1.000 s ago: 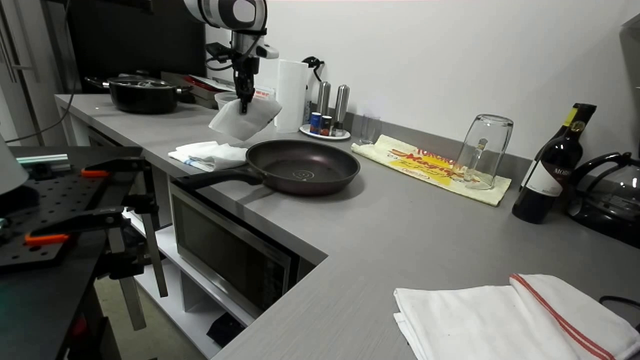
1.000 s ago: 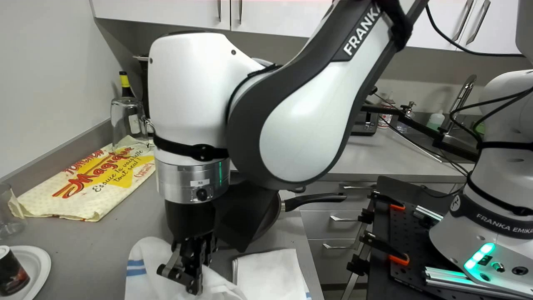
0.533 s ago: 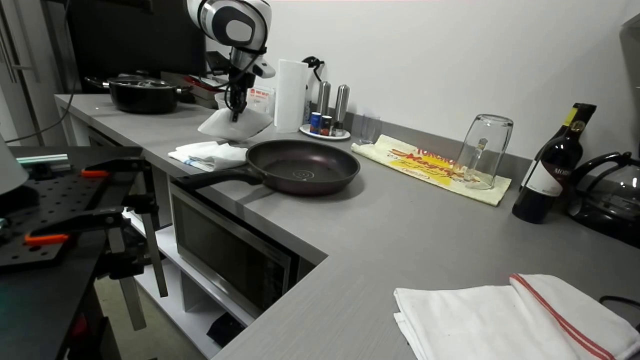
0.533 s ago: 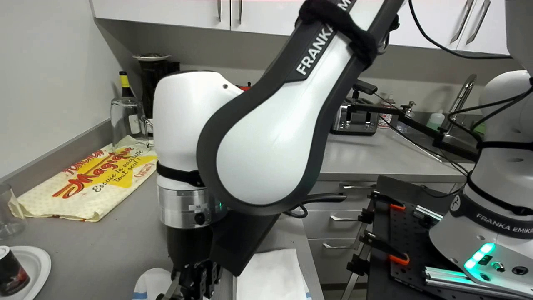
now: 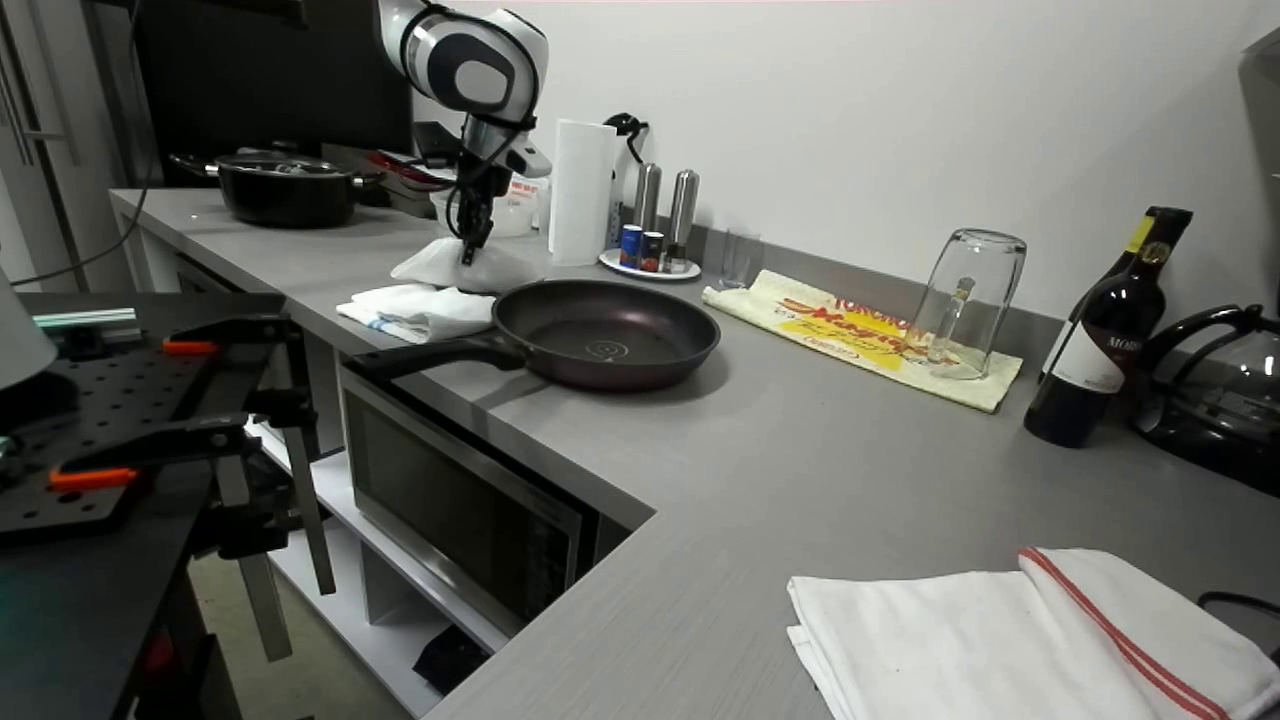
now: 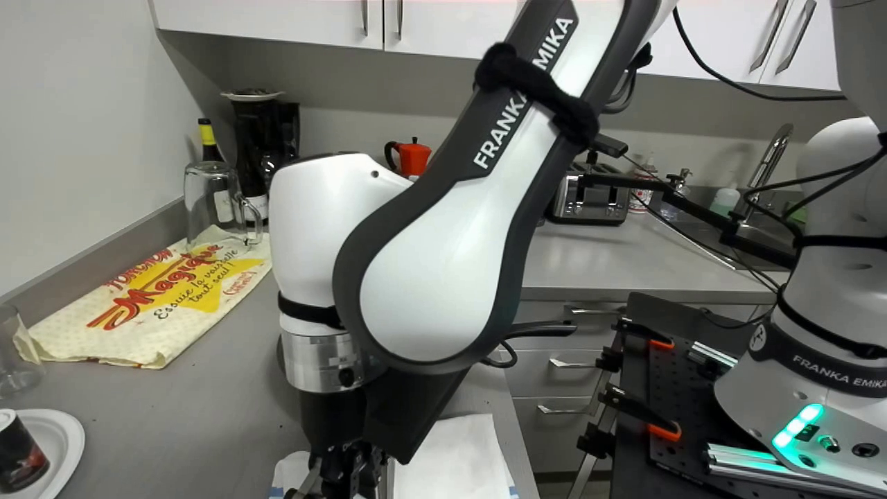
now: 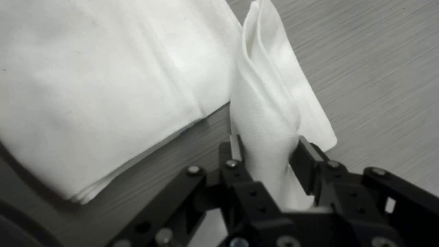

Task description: Pick the cloth and use it to wipe the cloth

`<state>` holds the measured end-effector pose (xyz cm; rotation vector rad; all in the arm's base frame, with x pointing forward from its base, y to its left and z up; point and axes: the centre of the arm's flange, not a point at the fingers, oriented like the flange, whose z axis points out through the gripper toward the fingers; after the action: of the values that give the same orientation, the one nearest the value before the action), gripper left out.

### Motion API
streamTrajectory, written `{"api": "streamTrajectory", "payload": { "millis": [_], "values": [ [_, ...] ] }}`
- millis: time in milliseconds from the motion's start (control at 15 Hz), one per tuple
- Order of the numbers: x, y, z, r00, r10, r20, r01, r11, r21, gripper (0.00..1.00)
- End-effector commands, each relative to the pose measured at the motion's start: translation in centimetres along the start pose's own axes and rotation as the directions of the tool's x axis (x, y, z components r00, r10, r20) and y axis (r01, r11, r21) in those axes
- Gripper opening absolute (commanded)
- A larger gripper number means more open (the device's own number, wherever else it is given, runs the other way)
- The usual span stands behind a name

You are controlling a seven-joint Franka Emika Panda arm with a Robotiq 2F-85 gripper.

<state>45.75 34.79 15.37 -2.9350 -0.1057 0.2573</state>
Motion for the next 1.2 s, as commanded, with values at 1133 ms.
{"api": "streamTrajectory", "payload": {
  "millis": [1133],
  "values": [
    [-13.1,5.5,-13.7,0.971,-0.142,0.191,0.146,0.989,-0.011,1.00]
  ]
}}
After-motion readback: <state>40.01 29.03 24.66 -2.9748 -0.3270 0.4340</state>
